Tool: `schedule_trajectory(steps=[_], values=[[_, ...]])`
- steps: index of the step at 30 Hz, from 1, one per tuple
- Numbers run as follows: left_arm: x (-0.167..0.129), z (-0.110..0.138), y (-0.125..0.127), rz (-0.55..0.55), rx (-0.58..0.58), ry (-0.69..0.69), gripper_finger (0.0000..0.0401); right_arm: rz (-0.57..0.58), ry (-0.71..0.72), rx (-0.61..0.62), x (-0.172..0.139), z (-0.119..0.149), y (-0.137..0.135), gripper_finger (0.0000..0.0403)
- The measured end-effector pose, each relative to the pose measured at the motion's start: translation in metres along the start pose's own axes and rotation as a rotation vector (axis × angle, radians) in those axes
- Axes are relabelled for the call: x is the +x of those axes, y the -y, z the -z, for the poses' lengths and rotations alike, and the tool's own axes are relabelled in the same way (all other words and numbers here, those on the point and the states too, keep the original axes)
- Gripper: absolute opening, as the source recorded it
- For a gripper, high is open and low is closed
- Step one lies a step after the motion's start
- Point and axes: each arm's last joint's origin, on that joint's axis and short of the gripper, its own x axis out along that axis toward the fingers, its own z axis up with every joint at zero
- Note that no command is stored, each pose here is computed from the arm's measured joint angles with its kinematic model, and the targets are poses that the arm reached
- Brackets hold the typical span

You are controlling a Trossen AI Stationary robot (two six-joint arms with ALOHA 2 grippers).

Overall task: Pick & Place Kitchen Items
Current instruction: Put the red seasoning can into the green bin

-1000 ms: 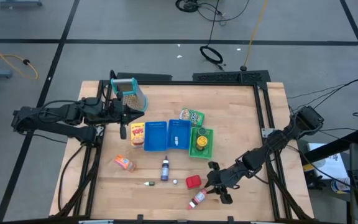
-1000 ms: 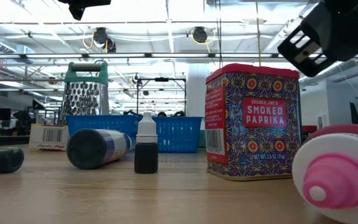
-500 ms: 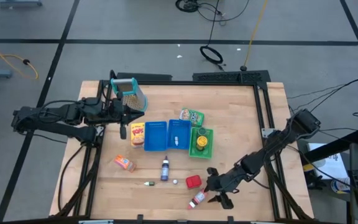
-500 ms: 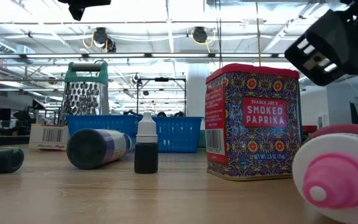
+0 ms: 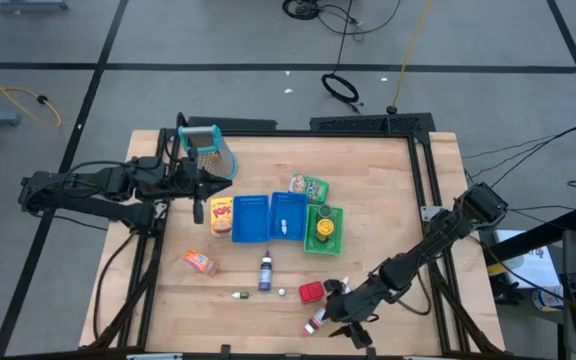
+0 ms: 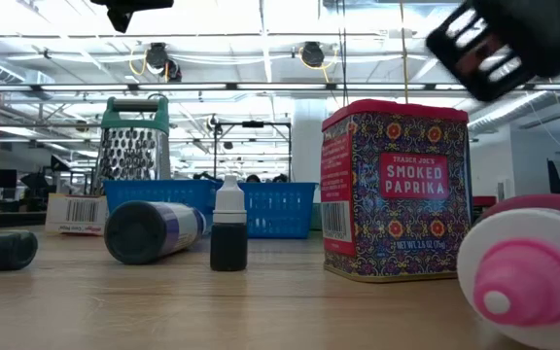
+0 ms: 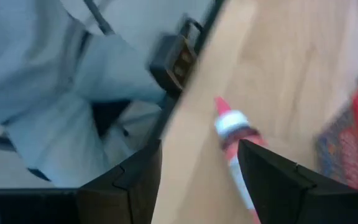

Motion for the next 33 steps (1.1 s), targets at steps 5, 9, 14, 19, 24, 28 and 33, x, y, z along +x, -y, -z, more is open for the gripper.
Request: schedule_trajectory(steps=[5,9,14,19,24,28,33], values=[[0.000,0.000,0.000,0.000,0.000,0.000,0.0021,0.015,-0.003,-0.026,0.006,-0.013,0.003,0.0202],[0.000,0.000,0.000,0.000,0.000,0.000,0.0021,0.034,-0.052,-0.035,0.009,-0.018,0.002,0.0201],[0.000,0.000,0.000,0.000,0.001,-0.001,0.0021,0.056,-0.122,-0.038,0.017,-0.025,0.001,0.0201],[0.000,0.000,0.000,0.000,0.001,-0.001,0.0021,0.054,-0.155,-0.047,0.016,-0.025,0.008,0.0201],[0.000,0.000,0.000,0.000,0.001,-0.001,0.0021,0.078,-0.199,-0.039,0.015,-0.021,0.011,0.0201],[0.000,0.000,0.000,0.000,0.001,-0.001,0.0021,0.082,-0.200,-0.032,0.015,-0.021,0.012,0.0201],[0.000,0.000,0.000,0.000,0.001,-0.001,0.0021,0.089,-0.195,-0.032,0.015,-0.022,0.013,0.0201]])
